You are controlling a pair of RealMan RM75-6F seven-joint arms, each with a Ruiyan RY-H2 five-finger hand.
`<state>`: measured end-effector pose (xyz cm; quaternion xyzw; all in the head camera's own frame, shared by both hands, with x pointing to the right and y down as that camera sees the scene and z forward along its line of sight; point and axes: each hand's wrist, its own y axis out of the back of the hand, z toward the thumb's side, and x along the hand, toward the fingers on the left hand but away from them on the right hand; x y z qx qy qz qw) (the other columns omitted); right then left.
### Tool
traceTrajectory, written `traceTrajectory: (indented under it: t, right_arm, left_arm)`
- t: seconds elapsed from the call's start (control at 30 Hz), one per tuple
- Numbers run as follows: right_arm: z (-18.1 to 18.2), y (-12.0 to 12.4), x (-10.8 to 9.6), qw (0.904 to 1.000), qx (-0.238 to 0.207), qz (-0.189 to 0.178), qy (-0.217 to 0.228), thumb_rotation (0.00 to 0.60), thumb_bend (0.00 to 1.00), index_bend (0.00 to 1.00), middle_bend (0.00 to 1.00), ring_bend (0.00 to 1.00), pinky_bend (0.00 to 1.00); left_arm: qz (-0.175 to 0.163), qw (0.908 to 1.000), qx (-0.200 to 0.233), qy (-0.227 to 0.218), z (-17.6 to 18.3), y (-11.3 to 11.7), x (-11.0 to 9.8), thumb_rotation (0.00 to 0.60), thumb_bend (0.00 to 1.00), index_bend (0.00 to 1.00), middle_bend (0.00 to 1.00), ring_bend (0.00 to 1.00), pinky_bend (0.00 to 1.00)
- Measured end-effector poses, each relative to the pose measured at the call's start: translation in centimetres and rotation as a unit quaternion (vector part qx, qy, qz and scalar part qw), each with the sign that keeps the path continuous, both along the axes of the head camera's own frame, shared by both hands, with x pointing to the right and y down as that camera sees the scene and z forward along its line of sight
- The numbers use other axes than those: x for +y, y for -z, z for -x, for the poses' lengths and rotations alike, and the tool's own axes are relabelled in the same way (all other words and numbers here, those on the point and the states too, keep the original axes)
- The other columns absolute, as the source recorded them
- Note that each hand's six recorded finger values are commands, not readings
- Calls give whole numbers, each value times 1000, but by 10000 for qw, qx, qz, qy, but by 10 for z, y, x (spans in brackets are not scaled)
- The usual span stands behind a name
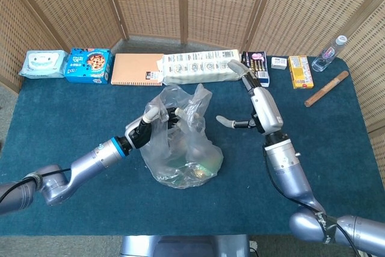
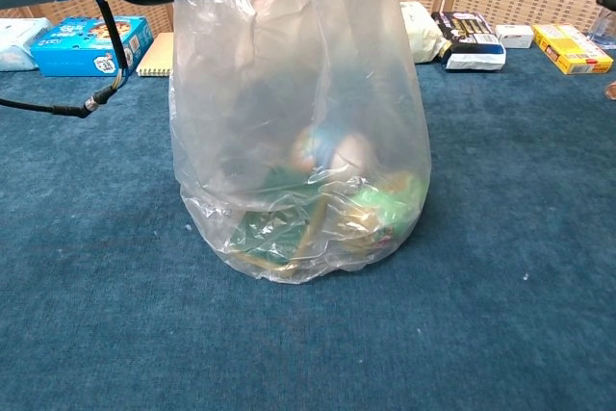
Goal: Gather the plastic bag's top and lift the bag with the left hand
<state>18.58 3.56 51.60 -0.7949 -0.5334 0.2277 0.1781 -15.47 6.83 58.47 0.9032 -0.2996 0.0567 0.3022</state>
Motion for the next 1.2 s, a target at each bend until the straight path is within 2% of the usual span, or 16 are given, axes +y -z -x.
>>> traceTrajectory:
  t: [0.67,0.87,1.2]
  right_arm:
    - [21,8,-9,9997,163,-22,178,600,22,16,65,12,49]
    - [28,5,-12,9995,237,36,195,600,22,17,65,12,49]
    - [35,3,-18,9994,306,33,146,600,22,17,66,12,49]
  left_arm:
    - [-28,9997,-42,-242,-24,2,5,0,173,341,228,384,223]
    - [-36,9995,44,-324,-40,6,6,0,173,341,227,348,188]
    - [5,9985,30,-541,-59,7,13,0,174,341,228,345,185]
